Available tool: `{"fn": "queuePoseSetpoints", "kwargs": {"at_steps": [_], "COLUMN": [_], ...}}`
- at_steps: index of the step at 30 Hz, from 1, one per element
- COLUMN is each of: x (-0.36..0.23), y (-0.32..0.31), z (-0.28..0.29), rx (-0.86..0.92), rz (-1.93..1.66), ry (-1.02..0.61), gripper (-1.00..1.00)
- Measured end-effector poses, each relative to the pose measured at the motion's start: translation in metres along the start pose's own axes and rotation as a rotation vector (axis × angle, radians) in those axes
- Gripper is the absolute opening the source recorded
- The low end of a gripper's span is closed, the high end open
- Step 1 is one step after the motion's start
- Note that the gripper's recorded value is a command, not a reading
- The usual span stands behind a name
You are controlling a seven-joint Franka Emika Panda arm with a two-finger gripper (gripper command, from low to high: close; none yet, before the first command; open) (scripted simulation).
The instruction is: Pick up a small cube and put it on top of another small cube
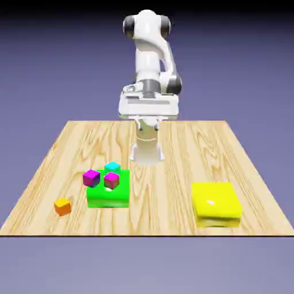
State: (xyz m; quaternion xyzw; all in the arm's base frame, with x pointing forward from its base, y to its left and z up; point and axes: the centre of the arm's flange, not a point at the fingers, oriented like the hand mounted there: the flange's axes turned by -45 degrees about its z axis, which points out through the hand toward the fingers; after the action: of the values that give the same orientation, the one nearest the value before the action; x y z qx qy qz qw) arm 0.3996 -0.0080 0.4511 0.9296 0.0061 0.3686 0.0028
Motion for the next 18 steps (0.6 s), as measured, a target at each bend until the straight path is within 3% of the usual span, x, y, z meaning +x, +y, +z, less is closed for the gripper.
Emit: {"fn": "queuePoseSetpoints", "kwargs": {"at_steps": [9, 18], "x": [-0.009, -0.064], "y": [0.107, 0.225], "z": [0.09, 0.163], "rx": [-0.071, -0.159], "rz": [0.295, 0.584], "ry": [-0.302, -0.575], "gripper": [0.0, 0.0]}}
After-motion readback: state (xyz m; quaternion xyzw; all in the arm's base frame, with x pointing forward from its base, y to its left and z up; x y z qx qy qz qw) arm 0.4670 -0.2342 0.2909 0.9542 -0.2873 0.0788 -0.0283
